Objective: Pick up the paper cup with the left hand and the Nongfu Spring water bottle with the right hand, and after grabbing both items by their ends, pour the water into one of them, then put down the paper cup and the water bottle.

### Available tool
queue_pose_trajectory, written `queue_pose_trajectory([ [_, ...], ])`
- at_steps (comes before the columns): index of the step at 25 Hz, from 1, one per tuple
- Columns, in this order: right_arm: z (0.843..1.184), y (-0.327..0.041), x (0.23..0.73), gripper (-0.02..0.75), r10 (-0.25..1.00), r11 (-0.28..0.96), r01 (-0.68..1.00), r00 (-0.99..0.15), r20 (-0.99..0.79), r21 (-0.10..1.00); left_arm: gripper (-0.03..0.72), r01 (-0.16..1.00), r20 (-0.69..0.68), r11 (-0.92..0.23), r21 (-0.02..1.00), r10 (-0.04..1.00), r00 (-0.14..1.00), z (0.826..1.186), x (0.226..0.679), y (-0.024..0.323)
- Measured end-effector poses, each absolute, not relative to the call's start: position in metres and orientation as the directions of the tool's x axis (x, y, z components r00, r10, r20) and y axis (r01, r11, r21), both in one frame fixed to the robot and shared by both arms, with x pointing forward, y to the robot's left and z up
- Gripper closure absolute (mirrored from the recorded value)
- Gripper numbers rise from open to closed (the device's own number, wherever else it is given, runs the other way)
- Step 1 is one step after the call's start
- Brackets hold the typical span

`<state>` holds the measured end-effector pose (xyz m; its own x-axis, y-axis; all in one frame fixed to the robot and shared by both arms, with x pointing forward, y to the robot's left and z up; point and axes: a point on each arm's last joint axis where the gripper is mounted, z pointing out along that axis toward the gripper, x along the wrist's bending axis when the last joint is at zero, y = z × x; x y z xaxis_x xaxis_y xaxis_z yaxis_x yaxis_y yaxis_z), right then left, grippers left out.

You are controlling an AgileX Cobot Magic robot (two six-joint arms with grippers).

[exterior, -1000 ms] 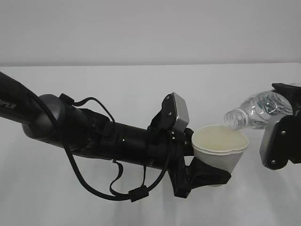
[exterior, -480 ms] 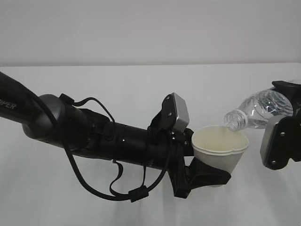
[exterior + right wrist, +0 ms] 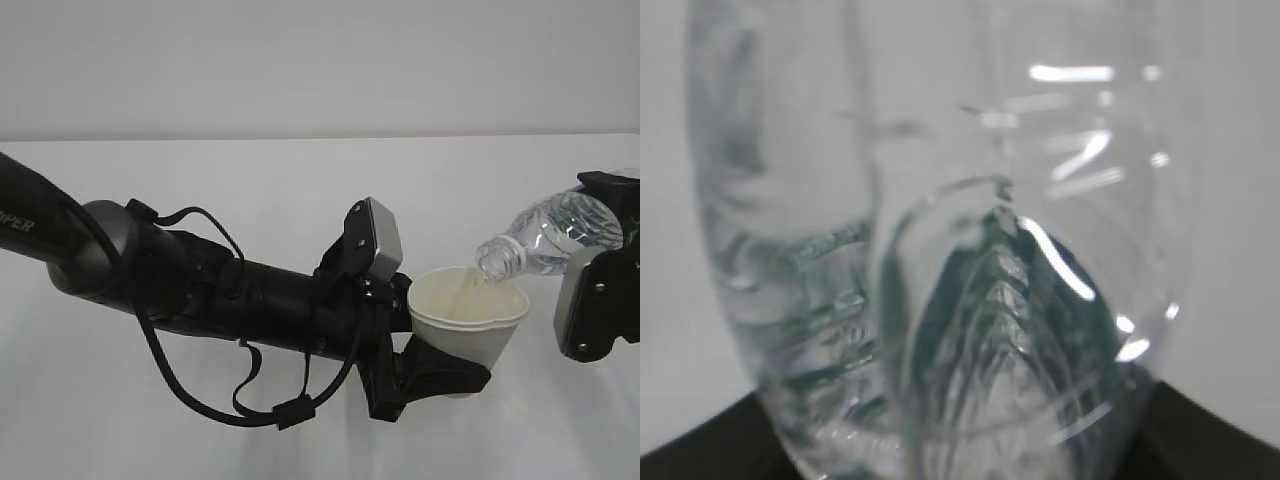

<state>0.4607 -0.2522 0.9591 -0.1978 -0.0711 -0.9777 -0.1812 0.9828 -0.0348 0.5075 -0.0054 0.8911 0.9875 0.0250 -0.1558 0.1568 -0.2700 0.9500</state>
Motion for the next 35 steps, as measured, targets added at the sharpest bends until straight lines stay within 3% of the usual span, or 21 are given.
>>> queue_pose_trajectory([
  [35,0.9598,-0.2522,0.4608,0.309,-0.102,0.980,-0.187,-0.185,-0.977,-0.067,0.239,0.148,-0.151,-0.279,0.949,0.013,0.988,0.8905,0.5064,-0.0052],
])
